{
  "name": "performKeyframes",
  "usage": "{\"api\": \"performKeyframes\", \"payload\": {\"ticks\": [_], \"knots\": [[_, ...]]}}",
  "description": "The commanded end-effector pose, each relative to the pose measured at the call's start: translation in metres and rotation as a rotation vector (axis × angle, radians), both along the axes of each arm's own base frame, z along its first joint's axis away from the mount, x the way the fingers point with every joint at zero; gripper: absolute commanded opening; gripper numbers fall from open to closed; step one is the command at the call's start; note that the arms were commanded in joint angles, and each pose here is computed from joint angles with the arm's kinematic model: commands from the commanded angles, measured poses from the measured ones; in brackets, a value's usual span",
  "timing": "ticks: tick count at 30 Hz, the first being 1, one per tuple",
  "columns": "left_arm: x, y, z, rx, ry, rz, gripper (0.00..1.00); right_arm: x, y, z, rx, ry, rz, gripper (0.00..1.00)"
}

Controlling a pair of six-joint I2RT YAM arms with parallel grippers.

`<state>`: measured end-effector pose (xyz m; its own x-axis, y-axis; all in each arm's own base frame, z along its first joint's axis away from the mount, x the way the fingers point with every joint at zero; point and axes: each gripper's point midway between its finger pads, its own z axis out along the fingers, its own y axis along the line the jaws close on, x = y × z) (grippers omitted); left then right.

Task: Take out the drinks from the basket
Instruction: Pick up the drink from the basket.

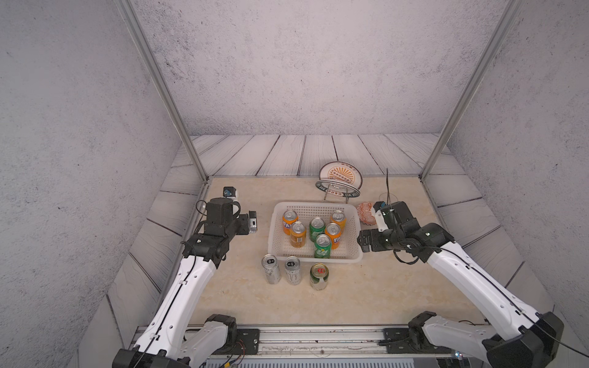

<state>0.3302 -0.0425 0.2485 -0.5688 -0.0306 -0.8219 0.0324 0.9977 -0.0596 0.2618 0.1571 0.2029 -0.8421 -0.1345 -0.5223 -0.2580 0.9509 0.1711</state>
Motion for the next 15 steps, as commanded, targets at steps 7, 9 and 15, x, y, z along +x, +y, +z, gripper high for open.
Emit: {"api": "performKeyframes", "payload": {"ticks": [7, 9, 15], "knots": [[0.013, 0.012, -0.005, -0.132, 0.002, 0.049, 0.99, 0.006, 0.069, -0.013, -0.099, 0.091, 0.103, 0.99], [0.014, 0.013, -0.008, -0.145, 0.011, 0.051, 0.99, 0.009, 0.083, -0.017, -0.096, 0.088, 0.115, 0.99], [0.017, 0.013, -0.015, -0.170, 0.044, 0.038, 0.99, 0.014, 0.109, -0.037, -0.180, 0.095, 0.151, 0.99]]}}
